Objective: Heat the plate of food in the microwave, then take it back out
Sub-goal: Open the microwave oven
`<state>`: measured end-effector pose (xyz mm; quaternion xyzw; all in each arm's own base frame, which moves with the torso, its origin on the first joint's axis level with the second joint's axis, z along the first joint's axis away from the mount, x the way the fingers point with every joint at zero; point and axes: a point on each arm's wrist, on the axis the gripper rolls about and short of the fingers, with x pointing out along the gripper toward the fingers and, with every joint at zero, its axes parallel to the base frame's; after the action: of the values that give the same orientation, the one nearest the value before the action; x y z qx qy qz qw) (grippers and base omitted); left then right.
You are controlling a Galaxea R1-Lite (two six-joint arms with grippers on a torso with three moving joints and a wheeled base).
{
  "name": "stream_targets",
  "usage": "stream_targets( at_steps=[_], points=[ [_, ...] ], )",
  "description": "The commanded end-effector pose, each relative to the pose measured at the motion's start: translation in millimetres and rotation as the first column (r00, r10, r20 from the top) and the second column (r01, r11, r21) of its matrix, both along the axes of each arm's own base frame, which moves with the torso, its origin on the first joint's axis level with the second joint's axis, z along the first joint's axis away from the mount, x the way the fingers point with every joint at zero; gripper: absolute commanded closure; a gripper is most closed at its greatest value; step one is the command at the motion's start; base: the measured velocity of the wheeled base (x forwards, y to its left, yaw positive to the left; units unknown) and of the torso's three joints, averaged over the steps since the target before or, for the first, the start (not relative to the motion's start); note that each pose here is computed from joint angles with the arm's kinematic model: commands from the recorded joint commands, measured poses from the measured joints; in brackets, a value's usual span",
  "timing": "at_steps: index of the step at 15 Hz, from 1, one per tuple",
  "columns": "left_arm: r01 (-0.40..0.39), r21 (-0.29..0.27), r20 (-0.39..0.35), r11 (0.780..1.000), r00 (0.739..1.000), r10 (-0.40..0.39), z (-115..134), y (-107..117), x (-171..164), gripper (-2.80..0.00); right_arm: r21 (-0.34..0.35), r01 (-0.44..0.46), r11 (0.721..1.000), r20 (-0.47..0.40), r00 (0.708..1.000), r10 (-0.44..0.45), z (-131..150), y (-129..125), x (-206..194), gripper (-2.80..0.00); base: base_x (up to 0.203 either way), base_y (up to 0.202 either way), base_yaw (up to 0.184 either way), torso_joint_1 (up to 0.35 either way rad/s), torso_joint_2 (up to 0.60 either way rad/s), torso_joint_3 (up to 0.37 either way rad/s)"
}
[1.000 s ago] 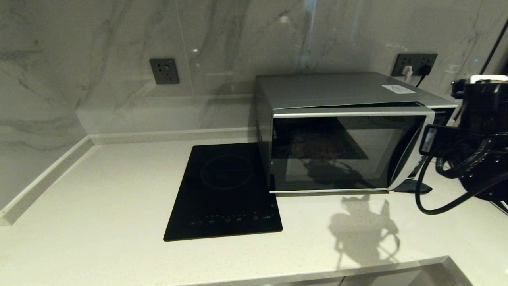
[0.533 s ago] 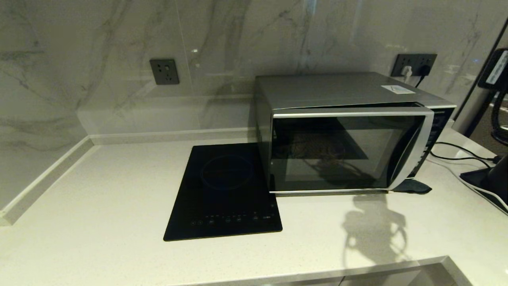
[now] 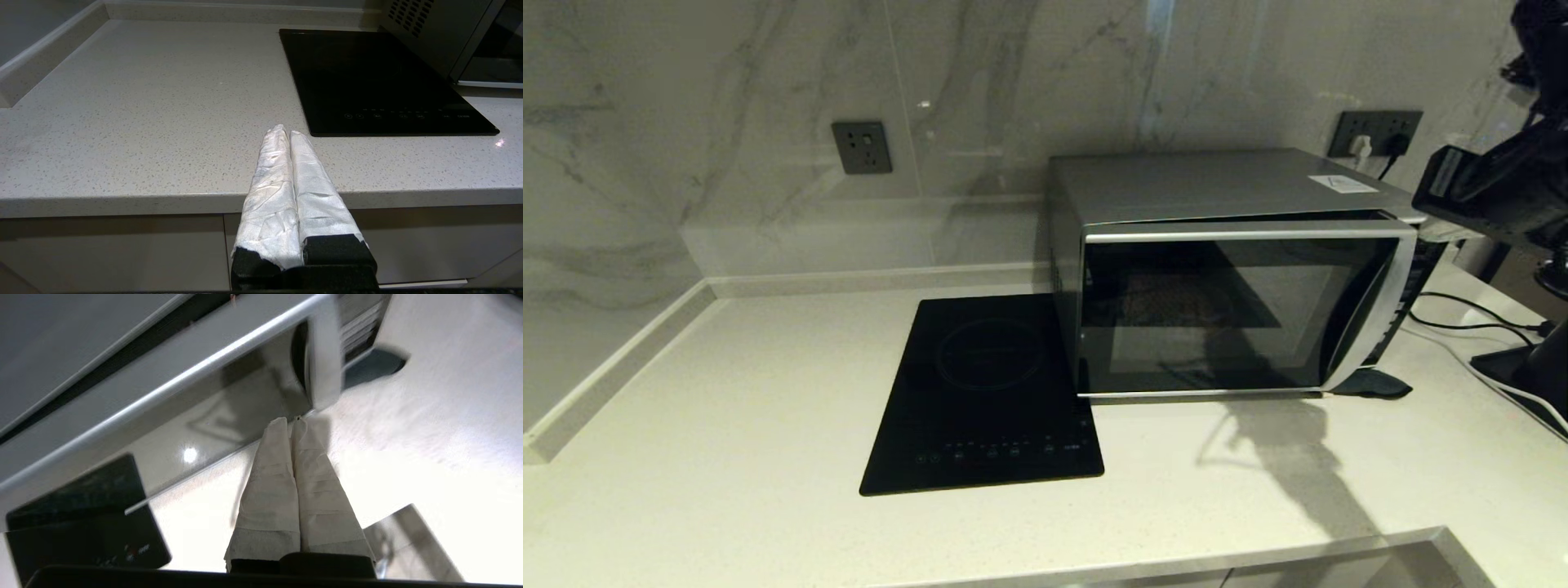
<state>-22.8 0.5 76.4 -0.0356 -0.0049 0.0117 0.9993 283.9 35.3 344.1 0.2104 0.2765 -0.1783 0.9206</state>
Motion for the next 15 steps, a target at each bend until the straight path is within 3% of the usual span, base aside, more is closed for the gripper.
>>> stream_targets(
  at_steps=[1, 6, 11, 15],
  points=[
    [-0.001, -0.001, -0.001, 1.0, 1.0, 0.001, 0, 0, 0, 0.0, 0.051, -0.009, 0.999, -0.078, 0.997, 0.013, -24, -10, 32, 0.0, 0.0, 0.0, 0.0, 0.0, 0.0, 0.0],
    [-0.001, -0.001, -0.001, 1.0, 1.0, 0.001, 0, 0, 0, 0.0, 0.089, -0.034, 0.995, 0.105, 0.994, 0.025, -9, -26, 45, 0.0, 0.0, 0.0, 0.0, 0.0, 0.0, 0.0],
    [-0.001, -0.001, -0.001, 1.0, 1.0, 0.001, 0, 0, 0, 0.0, 0.063, -0.037, 0.997, 0.141, 0.99, 0.028, -17, -31, 65, 0.0, 0.0, 0.0, 0.0, 0.0, 0.0, 0.0],
    [-0.001, -0.001, -0.001, 1.0, 1.0, 0.001, 0, 0, 0, 0.0, 0.038, -0.089, 0.995, 0.151, 0.985, 0.083, -29, -33, 86, 0.0, 0.0, 0.0, 0.0, 0.0, 0.0, 0.0]
  ],
)
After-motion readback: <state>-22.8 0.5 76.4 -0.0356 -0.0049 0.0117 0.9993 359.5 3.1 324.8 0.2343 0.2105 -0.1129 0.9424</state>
